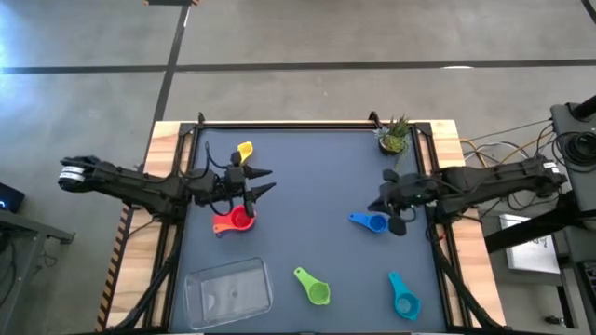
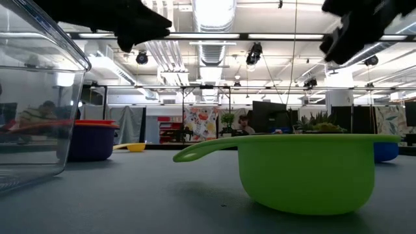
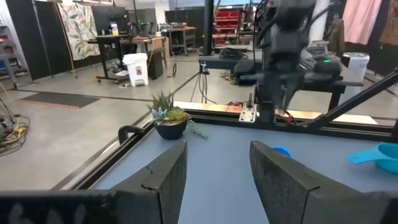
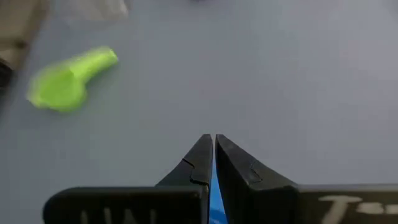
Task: Nest measuring cups in basket
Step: Stack the light blue measuring cup on top of the red measuring cup
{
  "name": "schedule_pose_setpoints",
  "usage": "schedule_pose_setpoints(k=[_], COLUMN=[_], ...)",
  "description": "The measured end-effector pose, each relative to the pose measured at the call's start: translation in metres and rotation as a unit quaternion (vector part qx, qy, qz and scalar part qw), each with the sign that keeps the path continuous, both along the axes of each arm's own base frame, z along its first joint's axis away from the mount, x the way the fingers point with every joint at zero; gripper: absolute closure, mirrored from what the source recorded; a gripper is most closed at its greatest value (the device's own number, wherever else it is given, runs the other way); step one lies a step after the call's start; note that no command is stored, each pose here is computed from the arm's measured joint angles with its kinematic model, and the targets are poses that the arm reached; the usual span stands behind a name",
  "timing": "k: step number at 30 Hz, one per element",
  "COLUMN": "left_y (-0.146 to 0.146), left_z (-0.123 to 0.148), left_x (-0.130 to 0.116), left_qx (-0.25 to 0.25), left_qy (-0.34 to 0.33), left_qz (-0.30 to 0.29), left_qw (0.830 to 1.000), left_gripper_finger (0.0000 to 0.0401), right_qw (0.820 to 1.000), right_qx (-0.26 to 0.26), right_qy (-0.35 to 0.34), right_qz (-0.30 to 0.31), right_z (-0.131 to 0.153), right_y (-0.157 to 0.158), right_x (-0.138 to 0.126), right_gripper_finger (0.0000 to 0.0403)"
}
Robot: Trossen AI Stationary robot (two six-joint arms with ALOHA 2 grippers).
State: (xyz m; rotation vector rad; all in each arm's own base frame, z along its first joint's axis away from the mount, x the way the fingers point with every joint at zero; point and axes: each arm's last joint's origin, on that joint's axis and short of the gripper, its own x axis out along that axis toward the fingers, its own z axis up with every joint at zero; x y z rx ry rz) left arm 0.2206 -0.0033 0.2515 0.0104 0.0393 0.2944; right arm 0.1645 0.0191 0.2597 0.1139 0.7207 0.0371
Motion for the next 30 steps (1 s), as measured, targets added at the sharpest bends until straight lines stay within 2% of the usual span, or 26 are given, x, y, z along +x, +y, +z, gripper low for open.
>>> schedule_pose_setpoints(k=[4,10,18,21,27,30], left_y=[0.001,0.001,0.001,0.001,0.008,0.013], left_z=[-0.012,-0.017,-0.001,-0.004,-0.007,-0.007], left_x=[-0.01,-0.02,-0.017,-0.015,-0.014,-0.013], left_qx=[-0.004,-0.007,0.018,0.018,0.019,0.019], left_qy=[-0.016,-0.032,-0.05,-0.04,-0.033,-0.034], left_qz=[0.0,0.002,0.002,0.002,0.013,-0.021], left_qw=[1.0,0.999,0.999,0.999,0.999,0.999], left_gripper_finger=[0.0243,0.0243,0.0243,0.0243,0.0243,0.0243], right_qw=[0.998,0.996,0.989,0.984,0.976,0.97], right_qx=[0.039,0.071,0.078,0.085,0.064,0.069], right_qy=[0.047,0.062,0.127,0.155,0.202,0.224], right_qz=[-0.007,0.009,-0.003,-0.03,-0.055,-0.07], right_z=[-0.007,-0.009,-0.027,-0.034,-0.03,-0.025], right_y=[0.012,0.038,0.066,0.074,0.091,0.101], right_x=[-0.002,-0.003,0.0,0.002,0.014,0.017], right_gripper_finger=[0.0394,0.0394,0.0394,0.0394,0.0394,0.0394])
